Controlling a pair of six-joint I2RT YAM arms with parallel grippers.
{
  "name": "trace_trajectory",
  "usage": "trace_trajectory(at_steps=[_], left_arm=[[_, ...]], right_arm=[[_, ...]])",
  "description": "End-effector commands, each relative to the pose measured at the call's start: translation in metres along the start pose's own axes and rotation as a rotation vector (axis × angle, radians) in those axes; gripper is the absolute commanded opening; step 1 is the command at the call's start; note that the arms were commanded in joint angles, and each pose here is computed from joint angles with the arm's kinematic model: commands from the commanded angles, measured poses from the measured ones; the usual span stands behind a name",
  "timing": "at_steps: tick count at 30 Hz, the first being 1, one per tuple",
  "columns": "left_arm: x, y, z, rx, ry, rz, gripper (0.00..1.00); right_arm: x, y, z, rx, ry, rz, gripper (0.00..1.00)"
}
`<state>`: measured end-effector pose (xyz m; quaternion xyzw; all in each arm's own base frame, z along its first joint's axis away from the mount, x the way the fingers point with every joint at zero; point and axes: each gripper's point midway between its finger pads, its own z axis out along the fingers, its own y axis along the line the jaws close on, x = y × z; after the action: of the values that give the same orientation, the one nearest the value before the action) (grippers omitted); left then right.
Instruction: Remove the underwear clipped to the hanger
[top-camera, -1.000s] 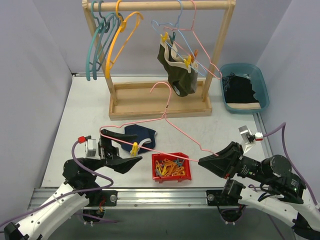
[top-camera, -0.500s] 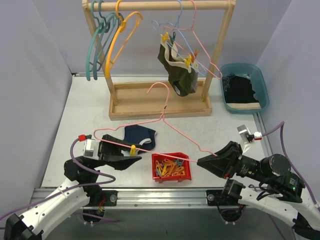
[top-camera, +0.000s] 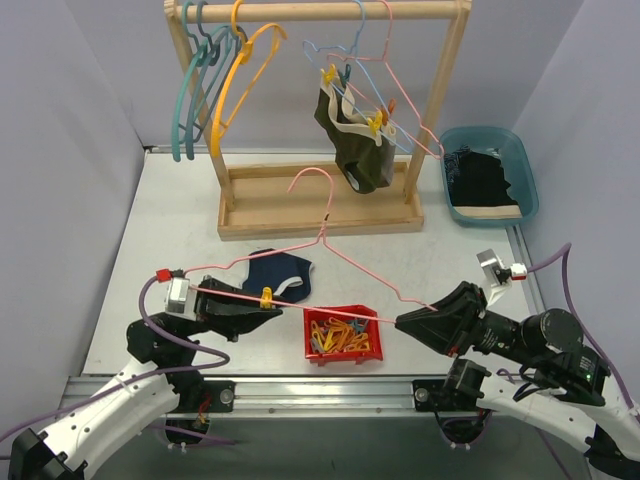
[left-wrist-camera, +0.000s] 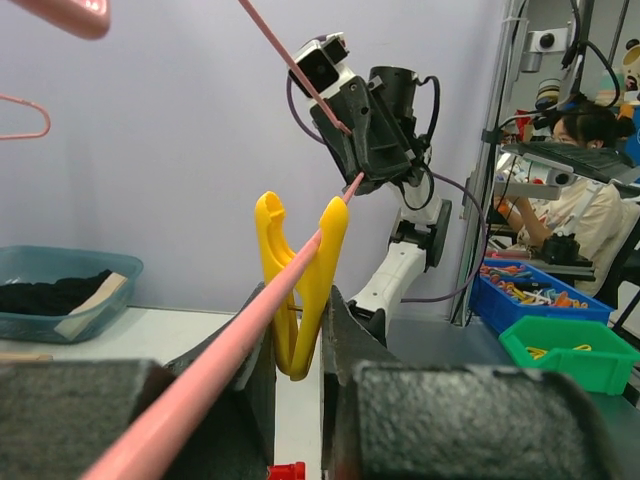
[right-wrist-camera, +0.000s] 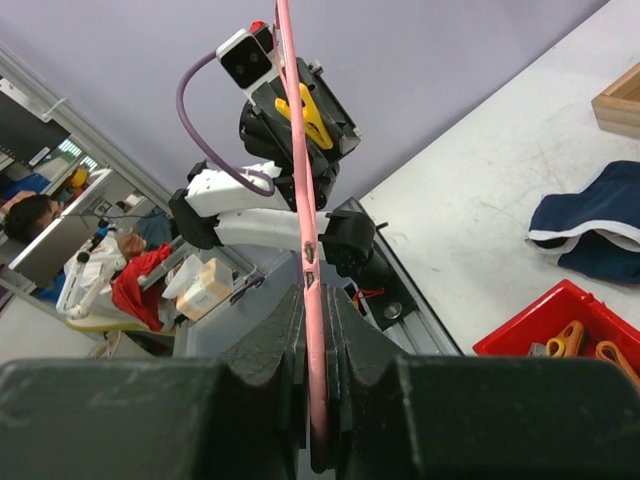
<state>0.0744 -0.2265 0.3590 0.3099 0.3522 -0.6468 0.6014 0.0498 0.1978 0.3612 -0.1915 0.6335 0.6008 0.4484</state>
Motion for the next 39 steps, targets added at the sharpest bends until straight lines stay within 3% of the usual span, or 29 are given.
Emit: trace_trajectory(at_steps=[1,8,14,20,22,28,33,34,36,39], left_arm=[[-0.001,0.006,0.004,-0.018,0.02,0.001,0.03],[0.027,0.036,0.0,-0.143,0.109,-0.082,0.03],[0.041,0.042,-0.002,-0.167,0.143,-0.134,0.03],[0.045,0.049,0.001,-0.179,0.155,-0.163,0.03],[0.054,0.064,0.0,-0.258,0.199,-0.206,0.03],[0.1,0.092,0.009,-0.413,0.506,-0.288,0.03],[0.176,0.095,0.0,-0.571,0.936,-0.228,0.03],[0.172,0.098,0.013,-0.573,0.949,-0.213,0.03],[0.207,0.095,-0.003,-0.598,1.122,-0.218,0.03],[0.228,0.103,-0.013,-0.667,1.263,-0.152,0.03]], right_arm=[[-0.022,-0.002,0.001,0.024,-0.108,-0.019,0.0],[-0.049,-0.017,-0.013,0.092,-0.303,-0.021,0.0],[-0.074,-0.064,-0.042,0.325,-0.522,0.01,0.0],[-0.06,-0.086,-0.03,0.403,-0.479,-0.036,0.0],[-0.056,-0.085,-0.025,0.394,-0.449,-0.055,0.0],[-0.058,-0.087,-0.036,0.435,-0.433,-0.101,0.0],[-0.063,-0.09,-0.045,0.472,-0.437,-0.14,0.0],[-0.064,-0.09,-0.045,0.474,-0.438,-0.143,0.0],[-0.064,-0.092,-0.044,0.493,-0.427,-0.154,0.0],[-0.063,-0.095,-0.041,0.516,-0.398,-0.171,0.0]])
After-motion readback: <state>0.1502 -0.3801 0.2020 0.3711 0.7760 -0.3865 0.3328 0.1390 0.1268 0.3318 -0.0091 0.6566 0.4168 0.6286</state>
